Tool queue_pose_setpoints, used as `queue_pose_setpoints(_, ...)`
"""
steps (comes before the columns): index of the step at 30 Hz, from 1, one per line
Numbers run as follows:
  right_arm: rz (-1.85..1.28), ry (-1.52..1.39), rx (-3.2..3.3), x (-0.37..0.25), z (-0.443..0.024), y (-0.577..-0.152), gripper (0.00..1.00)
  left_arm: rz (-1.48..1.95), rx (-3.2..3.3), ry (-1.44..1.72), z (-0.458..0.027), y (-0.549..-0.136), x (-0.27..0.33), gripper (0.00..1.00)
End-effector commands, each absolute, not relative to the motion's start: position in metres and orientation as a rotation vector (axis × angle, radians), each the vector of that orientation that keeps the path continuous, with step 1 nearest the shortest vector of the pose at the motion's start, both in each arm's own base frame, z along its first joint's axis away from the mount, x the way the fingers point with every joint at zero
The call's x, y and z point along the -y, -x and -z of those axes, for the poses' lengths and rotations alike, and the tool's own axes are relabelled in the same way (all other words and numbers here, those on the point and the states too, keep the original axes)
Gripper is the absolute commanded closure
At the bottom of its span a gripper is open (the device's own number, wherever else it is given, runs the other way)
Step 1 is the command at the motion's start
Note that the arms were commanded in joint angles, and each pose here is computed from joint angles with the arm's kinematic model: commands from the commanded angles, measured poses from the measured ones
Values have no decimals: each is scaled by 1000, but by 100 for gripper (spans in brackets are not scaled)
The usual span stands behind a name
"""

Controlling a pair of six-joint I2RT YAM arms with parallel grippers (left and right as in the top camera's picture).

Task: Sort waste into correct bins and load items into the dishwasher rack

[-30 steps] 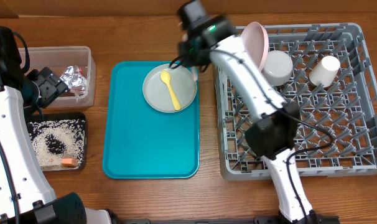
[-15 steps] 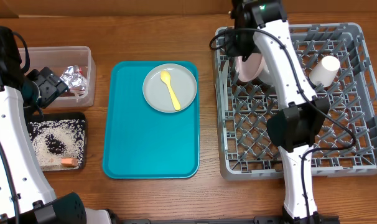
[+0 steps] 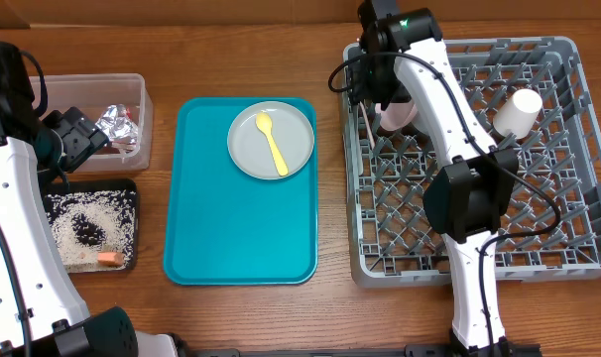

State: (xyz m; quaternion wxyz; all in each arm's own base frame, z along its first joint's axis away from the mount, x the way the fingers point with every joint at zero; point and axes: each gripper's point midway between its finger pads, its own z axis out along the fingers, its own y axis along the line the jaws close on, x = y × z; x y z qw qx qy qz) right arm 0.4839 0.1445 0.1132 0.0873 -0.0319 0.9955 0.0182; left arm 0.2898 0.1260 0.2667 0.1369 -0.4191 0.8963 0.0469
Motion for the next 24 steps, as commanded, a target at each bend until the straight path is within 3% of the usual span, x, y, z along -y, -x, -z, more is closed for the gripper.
queue_pose_setpoints(1, -89, 77, -2874, -154, -158, -485, 29, -159, -2604, 1192, -266, -288, -128, 0)
queue_pose_setpoints(5, -260, 188, -2835, -201, -183, -473, 28, -159, -2604, 1192, -266, -288, -128, 0)
queue_pose_setpoints(9, -310, 314, -2805, -244, -180, -463, 25, -159, -2604, 1192, -266, -288, -128, 0)
queue_pose_setpoints(14, -297, 466, -2777, -304, -138, -449, 24, -159, -2604, 1192, -266, -288, -128, 0)
queue_pose_setpoints(24, -241, 509, -2901, -317, -56, -415, 22, -159, -2604, 1192, -266, -288, -128, 0)
